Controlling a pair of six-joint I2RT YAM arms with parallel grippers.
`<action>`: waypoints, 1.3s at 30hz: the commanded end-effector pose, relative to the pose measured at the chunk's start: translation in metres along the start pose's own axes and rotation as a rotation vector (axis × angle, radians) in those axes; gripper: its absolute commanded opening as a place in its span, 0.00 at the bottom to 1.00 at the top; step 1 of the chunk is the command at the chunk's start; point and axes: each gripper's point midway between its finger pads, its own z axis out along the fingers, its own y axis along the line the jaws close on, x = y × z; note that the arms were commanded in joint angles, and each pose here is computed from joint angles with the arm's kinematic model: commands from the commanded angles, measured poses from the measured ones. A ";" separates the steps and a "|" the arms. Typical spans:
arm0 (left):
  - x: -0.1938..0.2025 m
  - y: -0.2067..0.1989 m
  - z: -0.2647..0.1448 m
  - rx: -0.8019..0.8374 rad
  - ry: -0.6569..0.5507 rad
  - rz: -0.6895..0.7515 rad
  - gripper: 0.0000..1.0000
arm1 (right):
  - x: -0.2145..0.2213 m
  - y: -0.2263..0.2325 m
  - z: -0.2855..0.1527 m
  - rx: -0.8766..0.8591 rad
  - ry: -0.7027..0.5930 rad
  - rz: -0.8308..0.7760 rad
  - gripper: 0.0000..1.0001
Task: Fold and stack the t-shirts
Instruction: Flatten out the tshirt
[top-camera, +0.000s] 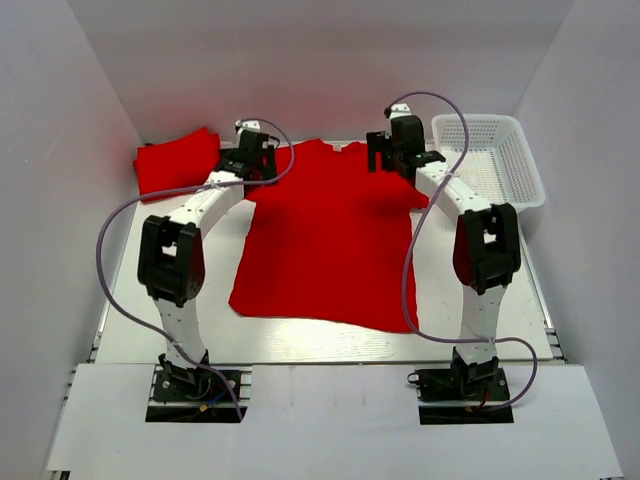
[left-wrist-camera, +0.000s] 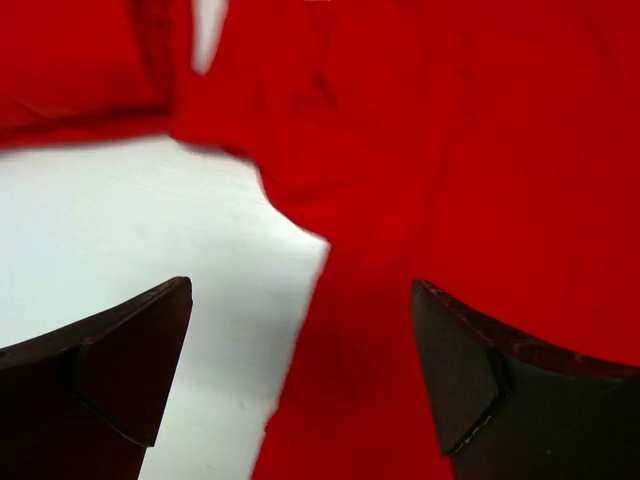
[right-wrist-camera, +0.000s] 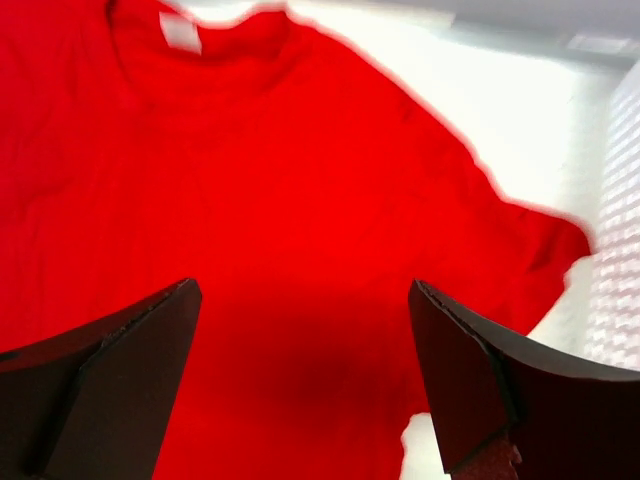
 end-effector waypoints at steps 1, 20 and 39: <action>0.025 -0.032 -0.021 0.207 0.052 -0.023 1.00 | 0.027 0.008 0.000 -0.043 0.076 0.037 0.90; 0.166 -0.056 0.005 0.284 0.411 -0.039 1.00 | 0.146 0.000 0.045 -0.035 0.407 0.169 0.90; 0.054 -0.169 0.049 0.651 0.209 0.088 1.00 | 0.279 0.094 -0.261 -0.552 0.623 0.280 0.90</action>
